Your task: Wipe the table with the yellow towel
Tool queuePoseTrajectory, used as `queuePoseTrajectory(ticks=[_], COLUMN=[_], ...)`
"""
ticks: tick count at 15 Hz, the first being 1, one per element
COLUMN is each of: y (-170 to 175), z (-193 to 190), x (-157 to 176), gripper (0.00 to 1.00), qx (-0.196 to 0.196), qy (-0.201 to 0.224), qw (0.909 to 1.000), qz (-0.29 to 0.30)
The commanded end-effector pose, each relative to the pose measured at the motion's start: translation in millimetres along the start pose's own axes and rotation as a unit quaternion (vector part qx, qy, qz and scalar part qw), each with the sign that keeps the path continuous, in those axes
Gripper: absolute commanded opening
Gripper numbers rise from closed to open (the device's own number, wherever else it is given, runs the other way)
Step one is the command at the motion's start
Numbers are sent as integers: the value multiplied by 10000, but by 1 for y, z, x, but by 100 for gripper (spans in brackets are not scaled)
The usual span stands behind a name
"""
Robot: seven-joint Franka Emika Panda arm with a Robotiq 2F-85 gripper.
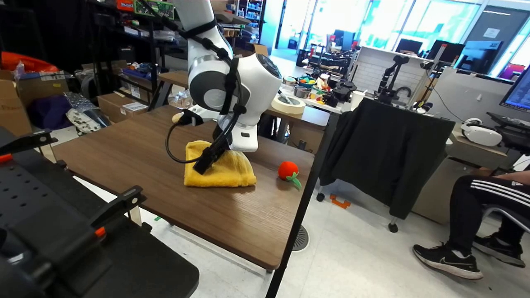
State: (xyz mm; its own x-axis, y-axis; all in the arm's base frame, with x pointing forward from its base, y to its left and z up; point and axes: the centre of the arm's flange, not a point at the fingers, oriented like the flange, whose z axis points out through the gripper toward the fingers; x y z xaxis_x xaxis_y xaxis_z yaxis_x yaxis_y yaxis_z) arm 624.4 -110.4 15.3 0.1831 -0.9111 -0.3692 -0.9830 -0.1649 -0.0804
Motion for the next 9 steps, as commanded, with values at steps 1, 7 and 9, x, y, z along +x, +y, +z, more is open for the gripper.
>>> queuePoseTrajectory(ticks=[1,7,9], y=[23,38,40], z=[31,-26,-64], x=[-41,-111,-121], gripper=[100,100,100], qx=[-339,-1182,-1029], qy=[-378,-90,359], qw=[9952,9747,9732], qz=[-837,-1894,-2025])
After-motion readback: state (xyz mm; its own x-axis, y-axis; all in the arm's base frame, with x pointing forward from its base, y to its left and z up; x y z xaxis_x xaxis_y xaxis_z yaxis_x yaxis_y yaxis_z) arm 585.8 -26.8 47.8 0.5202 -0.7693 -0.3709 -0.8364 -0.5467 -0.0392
